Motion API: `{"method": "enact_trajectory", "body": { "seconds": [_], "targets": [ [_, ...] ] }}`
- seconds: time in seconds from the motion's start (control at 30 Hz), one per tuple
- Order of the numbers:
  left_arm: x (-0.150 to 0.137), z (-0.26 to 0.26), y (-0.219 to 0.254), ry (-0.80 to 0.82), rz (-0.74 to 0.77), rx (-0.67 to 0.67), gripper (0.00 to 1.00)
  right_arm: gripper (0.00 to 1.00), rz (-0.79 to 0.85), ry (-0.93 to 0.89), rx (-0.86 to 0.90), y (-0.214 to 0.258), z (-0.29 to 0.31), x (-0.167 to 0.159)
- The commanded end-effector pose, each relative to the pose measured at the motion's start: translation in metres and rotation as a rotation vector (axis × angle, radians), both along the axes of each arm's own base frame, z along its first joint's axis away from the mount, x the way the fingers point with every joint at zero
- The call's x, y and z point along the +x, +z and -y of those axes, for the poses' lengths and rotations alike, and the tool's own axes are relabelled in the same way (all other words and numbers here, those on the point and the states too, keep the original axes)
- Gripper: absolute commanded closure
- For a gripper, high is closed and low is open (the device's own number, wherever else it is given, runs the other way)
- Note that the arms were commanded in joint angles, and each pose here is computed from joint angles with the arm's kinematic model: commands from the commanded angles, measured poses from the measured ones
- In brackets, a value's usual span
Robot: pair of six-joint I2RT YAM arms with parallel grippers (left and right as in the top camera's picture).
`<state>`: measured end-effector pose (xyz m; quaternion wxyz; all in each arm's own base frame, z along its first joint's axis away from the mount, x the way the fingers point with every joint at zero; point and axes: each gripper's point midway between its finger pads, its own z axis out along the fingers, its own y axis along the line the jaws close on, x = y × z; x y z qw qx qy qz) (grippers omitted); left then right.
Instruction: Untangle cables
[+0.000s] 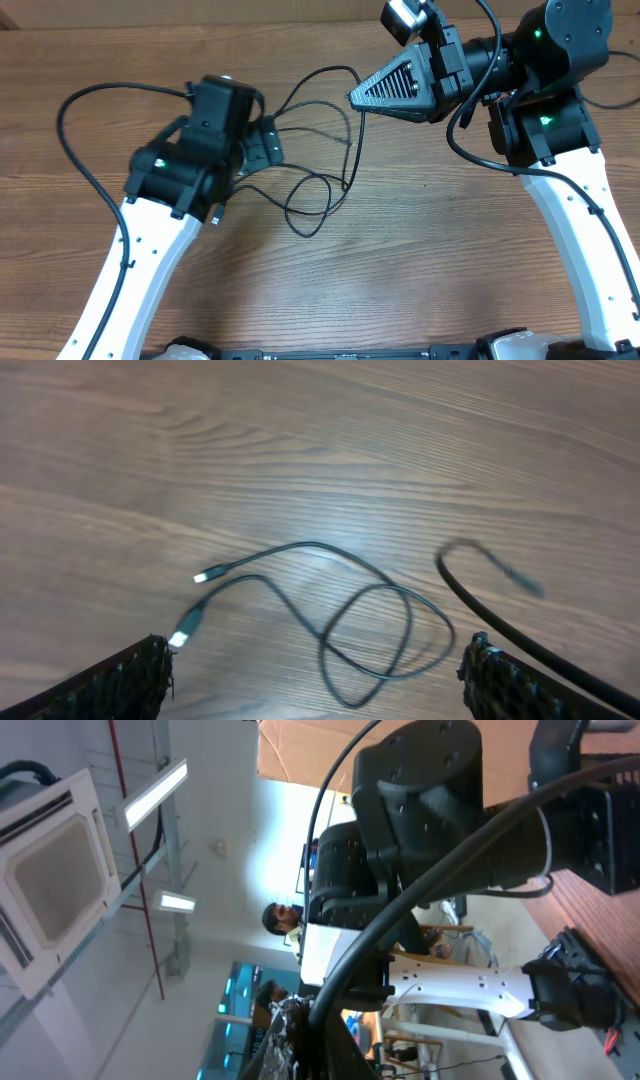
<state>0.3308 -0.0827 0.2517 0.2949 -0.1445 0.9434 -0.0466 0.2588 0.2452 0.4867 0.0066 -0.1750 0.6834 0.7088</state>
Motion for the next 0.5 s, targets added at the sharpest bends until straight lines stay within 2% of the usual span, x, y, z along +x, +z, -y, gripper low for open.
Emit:
{"method": "enact_trajectory", "body": {
  "seconds": [0.0, 0.23, 0.47],
  "targets": [
    [0.0, -0.014, -0.004, 0.073, -0.015, 0.003, 0.06, 0.96, 0.103, 0.03, 0.015, 0.01, 0.004, -0.016],
    [0.0, -0.027, -0.005, 0.124, -0.021, -0.003, 0.06, 0.96, 0.339, 0.028, 0.077, 0.009, 0.005, -0.014],
    [-0.002, -0.028, -0.007, 0.11, -0.036, 0.007, 0.0, 0.96, 0.299, 0.006, 0.069, 0.001, 0.003, 0.0]
  ]
}}
